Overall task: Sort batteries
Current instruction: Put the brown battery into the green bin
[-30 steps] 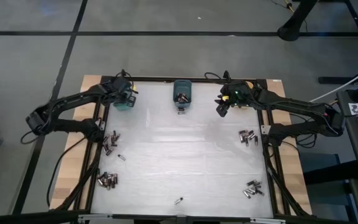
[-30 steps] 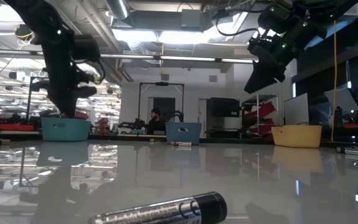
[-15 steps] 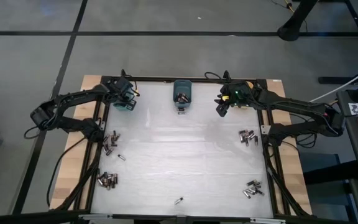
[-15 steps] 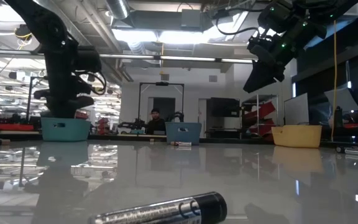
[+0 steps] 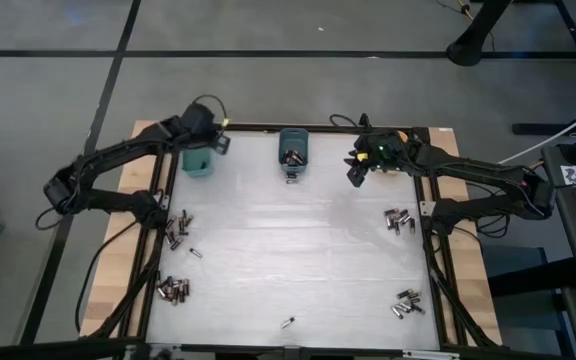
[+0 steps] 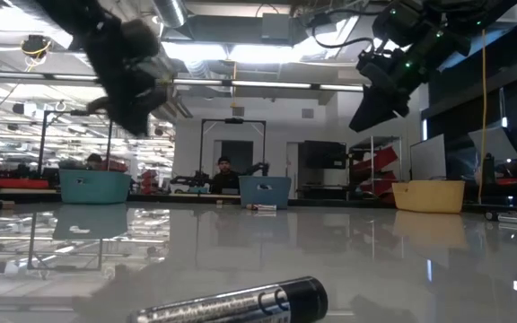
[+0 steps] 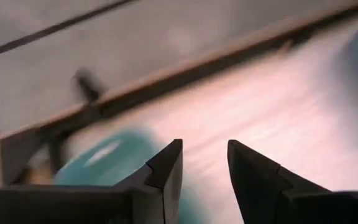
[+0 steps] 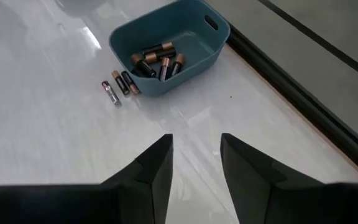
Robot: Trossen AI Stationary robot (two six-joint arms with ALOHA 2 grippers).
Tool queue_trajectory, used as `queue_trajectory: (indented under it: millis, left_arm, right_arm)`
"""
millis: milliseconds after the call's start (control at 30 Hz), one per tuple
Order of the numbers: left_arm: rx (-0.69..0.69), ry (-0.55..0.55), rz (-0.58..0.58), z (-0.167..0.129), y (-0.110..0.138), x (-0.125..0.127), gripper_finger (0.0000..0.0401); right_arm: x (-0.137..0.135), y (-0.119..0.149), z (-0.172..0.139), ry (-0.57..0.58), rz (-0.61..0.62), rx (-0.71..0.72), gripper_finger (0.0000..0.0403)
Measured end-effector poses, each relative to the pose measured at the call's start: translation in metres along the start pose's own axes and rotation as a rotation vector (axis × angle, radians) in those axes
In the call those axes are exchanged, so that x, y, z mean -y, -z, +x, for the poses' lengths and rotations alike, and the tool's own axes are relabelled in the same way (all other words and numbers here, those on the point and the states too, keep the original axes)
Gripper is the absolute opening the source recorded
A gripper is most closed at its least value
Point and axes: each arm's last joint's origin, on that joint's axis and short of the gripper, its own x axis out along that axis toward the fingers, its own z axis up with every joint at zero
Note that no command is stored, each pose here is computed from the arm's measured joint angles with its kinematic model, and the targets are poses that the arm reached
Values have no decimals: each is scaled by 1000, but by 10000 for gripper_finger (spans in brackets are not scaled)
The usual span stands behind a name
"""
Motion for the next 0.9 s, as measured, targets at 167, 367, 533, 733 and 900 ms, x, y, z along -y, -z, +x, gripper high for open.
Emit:
queue_trajectory:
  millis: [167, 367, 533, 733, 900]
  left_arm:
    - [64, 352, -48, 17, -13, 30, 125]
    - [94, 390, 13, 55, -12, 51, 126]
    - [115, 462, -49, 72, -23, 64, 114]
    - [246, 502, -110, 77, -38, 68, 109]
    - [265, 399, -179, 89, -36, 69, 111]
  right_arm:
    - [0, -2, 0, -2, 1, 17, 136]
    - [0, -1, 0, -11, 1, 12, 136]
    - [0, -1, 0, -12, -16, 10, 136]
    - [0, -2, 0, -12, -49, 17, 136]
    - [-1, -8, 0, -3, -104, 82, 136]
